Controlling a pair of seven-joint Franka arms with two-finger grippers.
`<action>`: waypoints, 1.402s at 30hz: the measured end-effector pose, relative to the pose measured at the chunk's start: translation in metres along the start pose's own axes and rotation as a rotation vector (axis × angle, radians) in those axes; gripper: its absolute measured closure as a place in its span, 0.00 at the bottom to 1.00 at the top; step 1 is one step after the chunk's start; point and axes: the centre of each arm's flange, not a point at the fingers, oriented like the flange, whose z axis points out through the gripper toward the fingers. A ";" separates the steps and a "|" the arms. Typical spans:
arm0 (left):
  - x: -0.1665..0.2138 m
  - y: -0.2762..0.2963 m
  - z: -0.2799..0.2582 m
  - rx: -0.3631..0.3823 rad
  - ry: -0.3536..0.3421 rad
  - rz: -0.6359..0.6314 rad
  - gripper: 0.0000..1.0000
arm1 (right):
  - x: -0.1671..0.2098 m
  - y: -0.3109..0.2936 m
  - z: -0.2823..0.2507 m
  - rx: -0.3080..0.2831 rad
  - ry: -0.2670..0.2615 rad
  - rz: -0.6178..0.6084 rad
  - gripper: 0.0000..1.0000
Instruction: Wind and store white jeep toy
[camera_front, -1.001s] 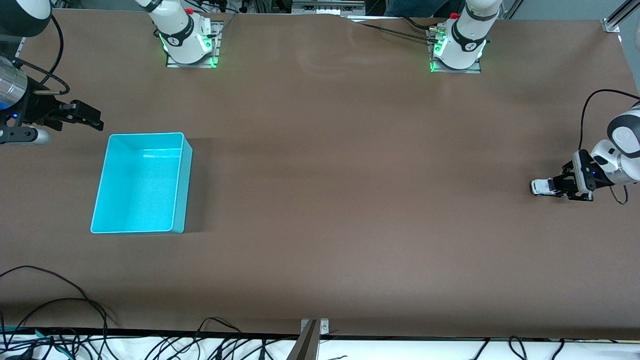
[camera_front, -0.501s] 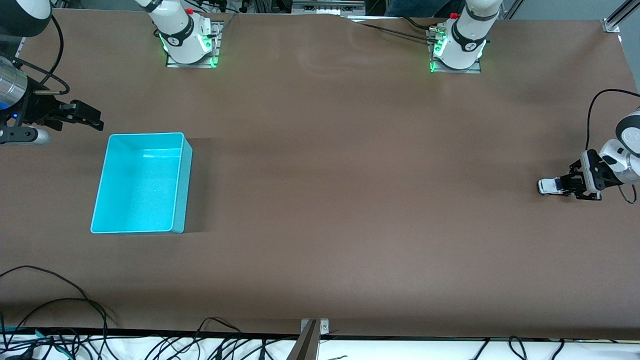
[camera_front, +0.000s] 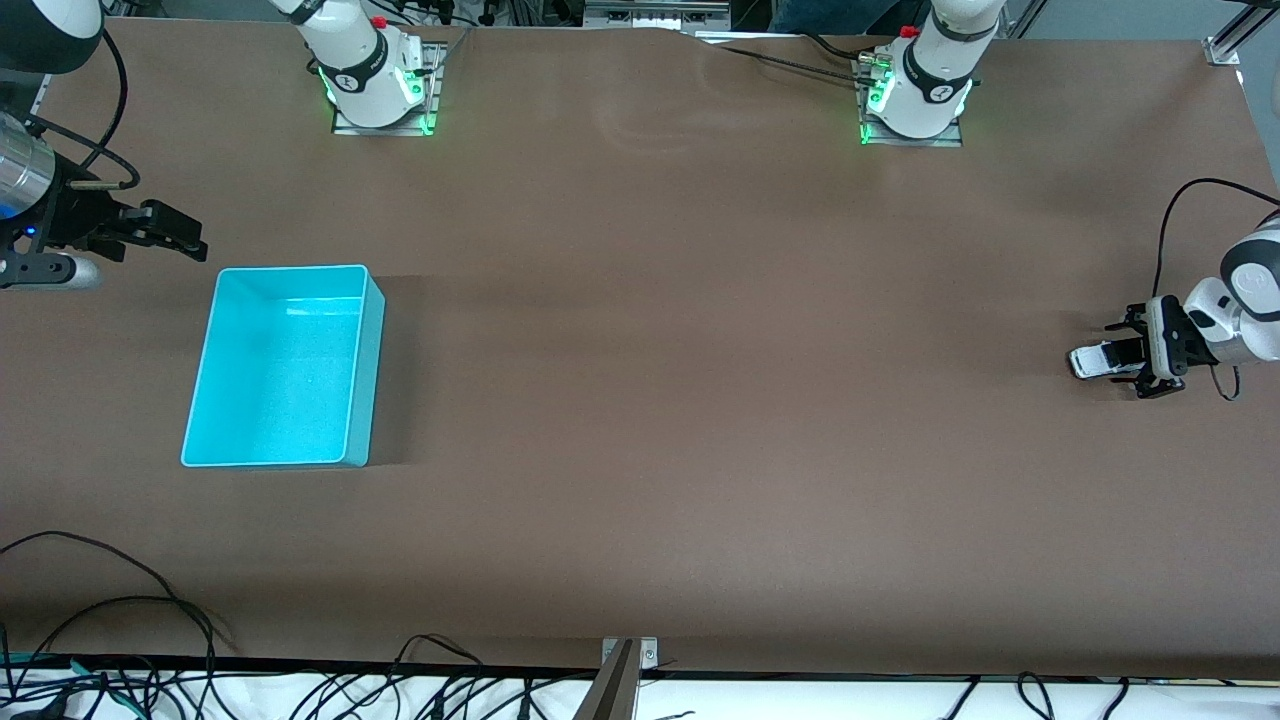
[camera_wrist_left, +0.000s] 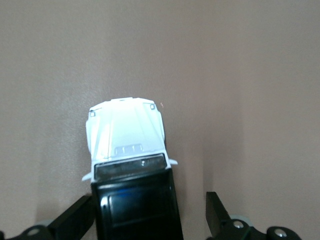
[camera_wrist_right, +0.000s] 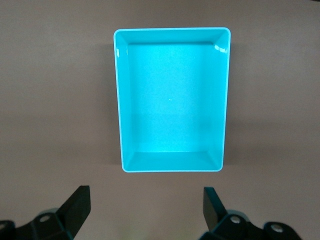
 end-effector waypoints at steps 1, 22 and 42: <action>0.001 -0.001 -0.002 -0.004 0.002 -0.003 0.00 | 0.000 0.000 0.000 0.000 0.000 0.000 0.00; 0.083 -0.033 -0.006 -0.120 0.047 0.085 0.00 | 0.000 0.000 0.000 0.000 0.000 -0.001 0.00; 0.223 -0.059 -0.044 -0.166 0.001 -0.059 0.00 | 0.001 -0.002 -0.001 0.000 0.011 -0.004 0.00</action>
